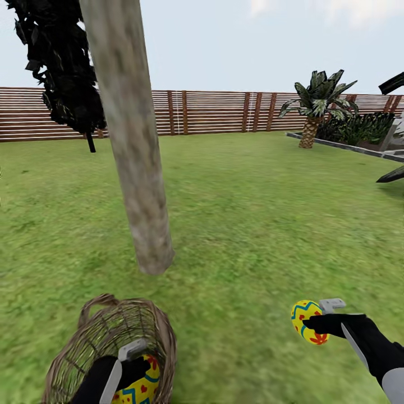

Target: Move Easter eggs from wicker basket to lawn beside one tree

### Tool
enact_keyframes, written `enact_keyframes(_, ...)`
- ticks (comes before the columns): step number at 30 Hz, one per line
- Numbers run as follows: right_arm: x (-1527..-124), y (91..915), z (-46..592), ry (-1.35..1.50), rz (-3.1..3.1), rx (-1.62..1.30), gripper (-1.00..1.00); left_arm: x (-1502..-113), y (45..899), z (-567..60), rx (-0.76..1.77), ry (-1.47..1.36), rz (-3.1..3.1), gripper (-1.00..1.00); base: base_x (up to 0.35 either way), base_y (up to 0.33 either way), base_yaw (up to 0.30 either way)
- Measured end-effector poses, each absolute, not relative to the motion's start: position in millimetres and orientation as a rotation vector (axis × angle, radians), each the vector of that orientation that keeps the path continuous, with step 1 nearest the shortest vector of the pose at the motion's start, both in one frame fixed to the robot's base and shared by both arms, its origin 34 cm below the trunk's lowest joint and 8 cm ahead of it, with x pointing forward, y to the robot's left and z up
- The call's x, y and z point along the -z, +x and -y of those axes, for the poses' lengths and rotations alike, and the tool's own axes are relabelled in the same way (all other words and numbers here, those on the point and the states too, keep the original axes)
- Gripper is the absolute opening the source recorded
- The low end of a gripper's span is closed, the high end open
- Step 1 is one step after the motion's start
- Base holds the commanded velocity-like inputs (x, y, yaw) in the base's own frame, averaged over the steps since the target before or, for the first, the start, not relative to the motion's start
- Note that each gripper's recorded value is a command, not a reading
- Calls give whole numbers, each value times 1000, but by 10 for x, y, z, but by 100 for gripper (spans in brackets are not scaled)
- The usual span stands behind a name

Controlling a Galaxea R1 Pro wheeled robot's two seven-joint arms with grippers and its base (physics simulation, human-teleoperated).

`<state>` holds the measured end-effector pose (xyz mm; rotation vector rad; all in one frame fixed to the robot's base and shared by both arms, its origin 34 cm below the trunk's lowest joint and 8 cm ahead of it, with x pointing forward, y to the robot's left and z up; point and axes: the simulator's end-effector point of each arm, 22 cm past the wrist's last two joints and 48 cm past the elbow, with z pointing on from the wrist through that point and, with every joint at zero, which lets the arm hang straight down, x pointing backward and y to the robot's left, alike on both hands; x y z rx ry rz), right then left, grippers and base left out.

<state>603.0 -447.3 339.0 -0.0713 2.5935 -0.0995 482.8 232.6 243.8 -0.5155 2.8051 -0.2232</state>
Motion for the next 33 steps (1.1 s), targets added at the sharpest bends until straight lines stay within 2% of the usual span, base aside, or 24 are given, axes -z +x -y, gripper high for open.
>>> enact_keyframes(7, -3391, 6029, 4473, -71, -2593, 99, -100, -2446, 4837, -2303, 242, -531, -2800, -100, -124, 282, 0)
enact_keyframes(11, -3392, 6030, 4474, -71, -2593, 100, -100, -2439, 4827, -2330, 225, -517, -2805, -100, -4, 26, 0)
enact_keyframes(17, -3394, 6030, 4467, -73, -2593, 99, -100, -2454, 4986, -2398, 190, -517, -2707, -100, 262, 135, 0)
enact_keyframes(20, -3391, 6031, 4461, -73, -2593, 98, -100, -2455, 5003, -2350, 222, -506, -2698, -100, 194, 34, 0)
enact_keyframes(33, -3532, 6081, 4411, -73, -2565, 91, -100, -2579, 5068, -2334, 236, -497, -2673, -100, 4, 1, 0)
